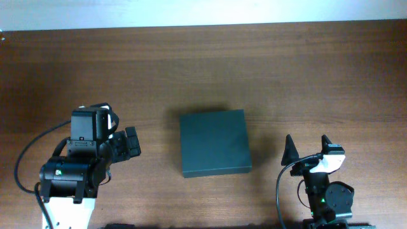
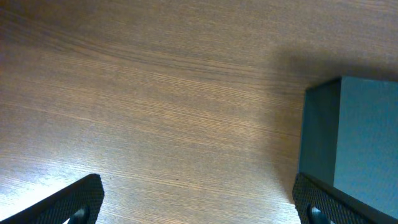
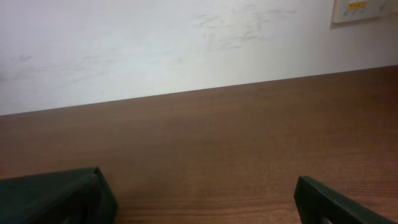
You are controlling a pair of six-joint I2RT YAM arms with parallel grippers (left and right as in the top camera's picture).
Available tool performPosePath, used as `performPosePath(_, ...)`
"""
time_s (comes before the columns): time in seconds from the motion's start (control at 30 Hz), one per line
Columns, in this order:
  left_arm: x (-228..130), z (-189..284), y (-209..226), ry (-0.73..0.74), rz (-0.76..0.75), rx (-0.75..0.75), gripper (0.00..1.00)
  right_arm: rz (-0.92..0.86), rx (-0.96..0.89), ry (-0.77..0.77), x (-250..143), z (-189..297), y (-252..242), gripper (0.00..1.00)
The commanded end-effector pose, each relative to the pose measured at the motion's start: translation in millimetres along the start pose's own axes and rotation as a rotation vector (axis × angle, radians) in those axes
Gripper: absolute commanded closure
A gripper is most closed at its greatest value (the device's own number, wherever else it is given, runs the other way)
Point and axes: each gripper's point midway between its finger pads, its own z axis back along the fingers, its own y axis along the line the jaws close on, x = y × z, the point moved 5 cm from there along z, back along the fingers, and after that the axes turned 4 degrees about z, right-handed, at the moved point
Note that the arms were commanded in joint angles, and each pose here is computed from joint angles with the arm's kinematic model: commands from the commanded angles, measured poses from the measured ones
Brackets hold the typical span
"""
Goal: Pack container
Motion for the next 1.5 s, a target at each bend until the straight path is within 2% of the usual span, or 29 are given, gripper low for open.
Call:
performPosePath(0.0, -0.7, -2.3, -0.6, 0.009, 0.004, -0.004, 0.01, 0.007, -0.01, 0.002, -1.8, 0.3, -1.0, 0.01)
performPosePath(0.83, -5.8, -1.4, 0.8, 0.032, 0.001, 0.0, 0.01, 0.007, -0.01, 0.002, -1.8, 0.3, -1.0, 0.01)
performPosePath(1.1, -23.6, 29.3, 3.4, -0.144, 0.022, -0.116, 0.01, 0.007, -0.01, 0.002, -1.8, 0.3, -1.0, 0.01)
performPosePath(1.37, 2.3, 50.4, -18.8, -0.635, -0.093, -0.354, 0.01, 0.007, -0.01, 0.002, -1.8, 0.3, -1.0, 0.01)
performPosePath(1.47, 1.5, 48.3, -22.4, -0.722, -0.102, -0.398, 0.01, 0.007, -0.01, 0.002, -1.8, 0.3, -1.0, 0.01)
